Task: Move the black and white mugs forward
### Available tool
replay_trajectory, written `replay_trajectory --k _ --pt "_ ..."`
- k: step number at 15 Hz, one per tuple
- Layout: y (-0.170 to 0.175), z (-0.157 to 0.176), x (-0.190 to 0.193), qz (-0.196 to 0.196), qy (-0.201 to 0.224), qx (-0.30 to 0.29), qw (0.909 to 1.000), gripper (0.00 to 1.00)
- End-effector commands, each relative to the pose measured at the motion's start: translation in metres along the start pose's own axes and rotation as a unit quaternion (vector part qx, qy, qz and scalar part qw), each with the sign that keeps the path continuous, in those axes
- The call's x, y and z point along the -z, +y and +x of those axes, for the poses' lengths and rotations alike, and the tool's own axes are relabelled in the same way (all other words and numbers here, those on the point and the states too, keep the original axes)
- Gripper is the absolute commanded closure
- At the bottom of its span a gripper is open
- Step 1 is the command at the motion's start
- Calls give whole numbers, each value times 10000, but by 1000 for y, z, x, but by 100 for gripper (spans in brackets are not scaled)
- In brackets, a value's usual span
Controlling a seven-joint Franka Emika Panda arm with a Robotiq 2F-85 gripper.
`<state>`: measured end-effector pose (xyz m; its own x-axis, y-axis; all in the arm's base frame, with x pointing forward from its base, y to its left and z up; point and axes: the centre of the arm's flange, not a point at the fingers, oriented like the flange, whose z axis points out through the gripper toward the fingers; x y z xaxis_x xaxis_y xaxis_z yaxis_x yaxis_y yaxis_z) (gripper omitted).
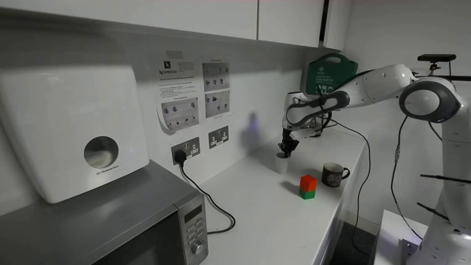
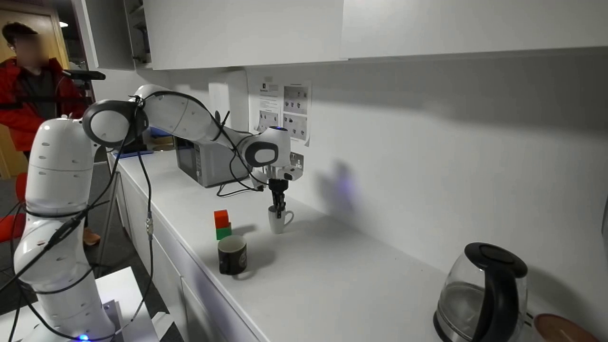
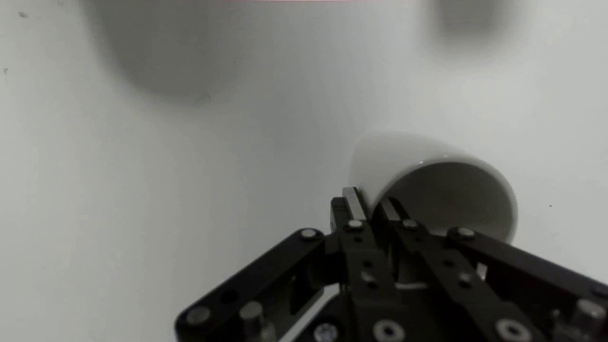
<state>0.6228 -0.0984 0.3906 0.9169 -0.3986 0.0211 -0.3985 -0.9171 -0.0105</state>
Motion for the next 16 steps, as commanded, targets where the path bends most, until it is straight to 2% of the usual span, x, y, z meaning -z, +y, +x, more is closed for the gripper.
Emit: replay_trajectory --k 1,16 --pt "18 -26 12 188 -65 83 9998 97" --pt "31 -51 28 456 -106 205 9987 97"
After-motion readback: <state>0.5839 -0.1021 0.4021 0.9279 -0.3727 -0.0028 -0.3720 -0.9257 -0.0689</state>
